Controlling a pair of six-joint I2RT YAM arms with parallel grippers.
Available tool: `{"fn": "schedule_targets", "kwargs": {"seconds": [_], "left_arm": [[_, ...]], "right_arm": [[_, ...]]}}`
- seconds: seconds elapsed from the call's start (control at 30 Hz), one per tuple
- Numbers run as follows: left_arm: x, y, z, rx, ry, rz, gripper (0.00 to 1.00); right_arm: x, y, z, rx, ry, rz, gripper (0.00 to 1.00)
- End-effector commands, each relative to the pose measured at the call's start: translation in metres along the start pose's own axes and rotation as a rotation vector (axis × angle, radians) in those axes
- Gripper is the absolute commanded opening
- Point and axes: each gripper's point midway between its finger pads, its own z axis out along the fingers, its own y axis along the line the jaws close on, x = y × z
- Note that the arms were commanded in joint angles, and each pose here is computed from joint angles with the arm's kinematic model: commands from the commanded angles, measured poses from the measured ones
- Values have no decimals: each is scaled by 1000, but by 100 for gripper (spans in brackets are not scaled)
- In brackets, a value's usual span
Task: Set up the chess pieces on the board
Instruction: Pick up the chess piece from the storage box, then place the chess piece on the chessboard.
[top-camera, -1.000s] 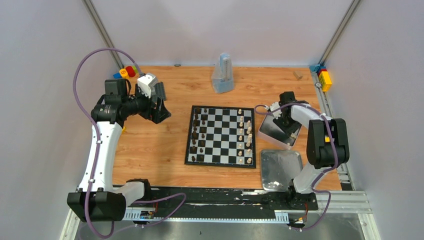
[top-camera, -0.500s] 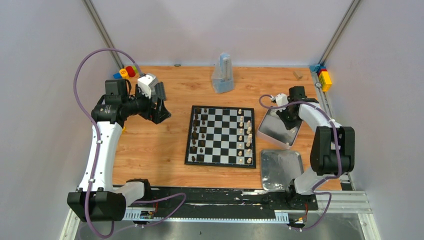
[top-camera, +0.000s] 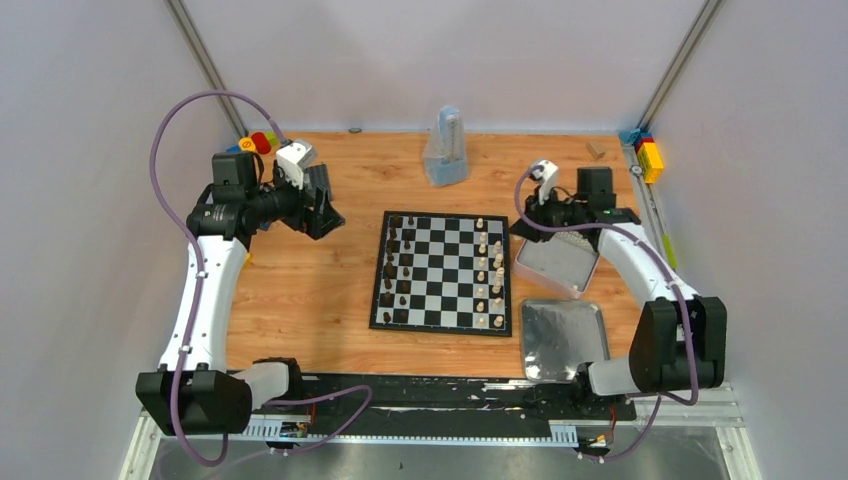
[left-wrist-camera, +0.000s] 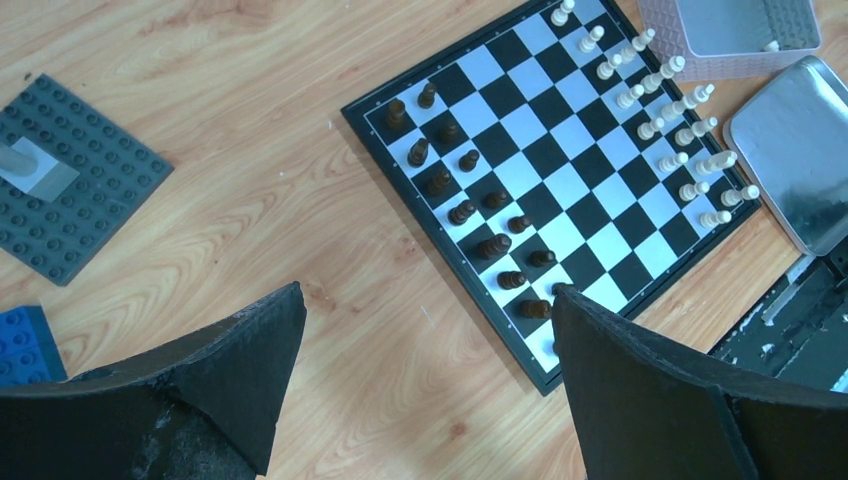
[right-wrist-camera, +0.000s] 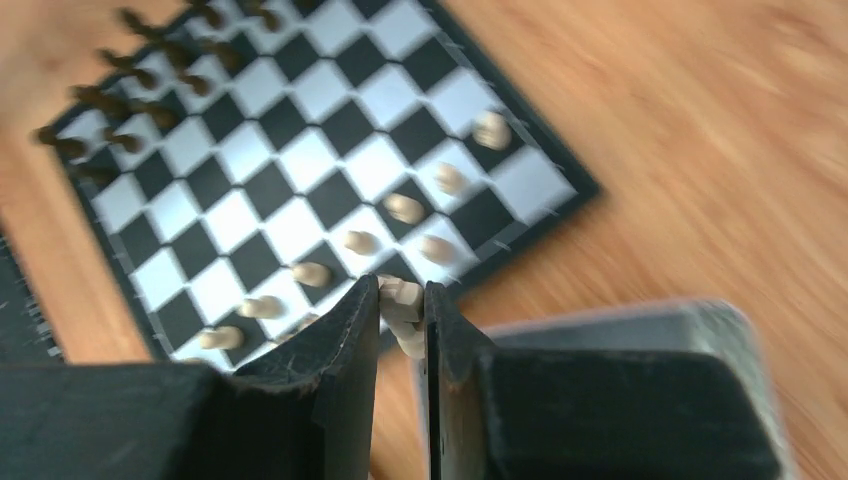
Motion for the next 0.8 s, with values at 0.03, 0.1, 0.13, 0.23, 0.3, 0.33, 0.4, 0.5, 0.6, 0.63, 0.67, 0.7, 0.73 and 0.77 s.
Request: {"fn": "schedule_targets", "kwargs": {"seconds": [0.03, 0.1, 0.13, 0.23, 0.3, 0.33, 0.4, 0.5, 0.6, 0.63, 0.67, 0.7, 0.73, 0.77], "left_arm": [[-24, -4, -2, 32, -89, 41, 100], [-25, -4, -1, 34, -97, 48, 100], [-26, -3, -1, 29, -105, 55, 100], [-23, -3, 0, 25, -111, 57, 100], [-21, -3, 1, 23, -117, 60, 100], [-19, -3, 2, 22, -117, 60, 100], [-17, -3, 2, 18, -121, 62, 100], [-15, -2, 1, 4, -126, 67, 100], [-14, -2, 0, -5, -127, 67, 100], [-15, -2, -1, -6, -129, 67, 100], [-15, -3, -2, -8, -130, 65, 100], [-15, -3, -2, -10, -134, 67, 100], [-14, -3, -2, -11, -134, 65, 100], [-13, -3, -2, -12, -133, 65, 100]], "right_arm": [[-32, 89, 39, -336, -183, -145, 0], [-32, 110, 53, -387, -194, -189, 0], [-32, 120, 59, -411, -201, -206, 0], [-30, 144, 77, -465, -224, -240, 0], [-25, 156, 87, -492, -233, -248, 0], [-21, 159, 92, -505, -231, -246, 0], [-15, 165, 102, -526, -228, -228, 0], [-4, 168, 116, -552, -216, -190, 1], [8, 173, 127, -572, -198, -166, 1], [12, 175, 129, -579, -193, -162, 1], [16, 175, 132, -580, -187, -155, 1], [20, 176, 134, -580, -186, -155, 2], [23, 177, 135, -577, -187, -154, 3], [27, 177, 136, -572, -188, -155, 3]]}}
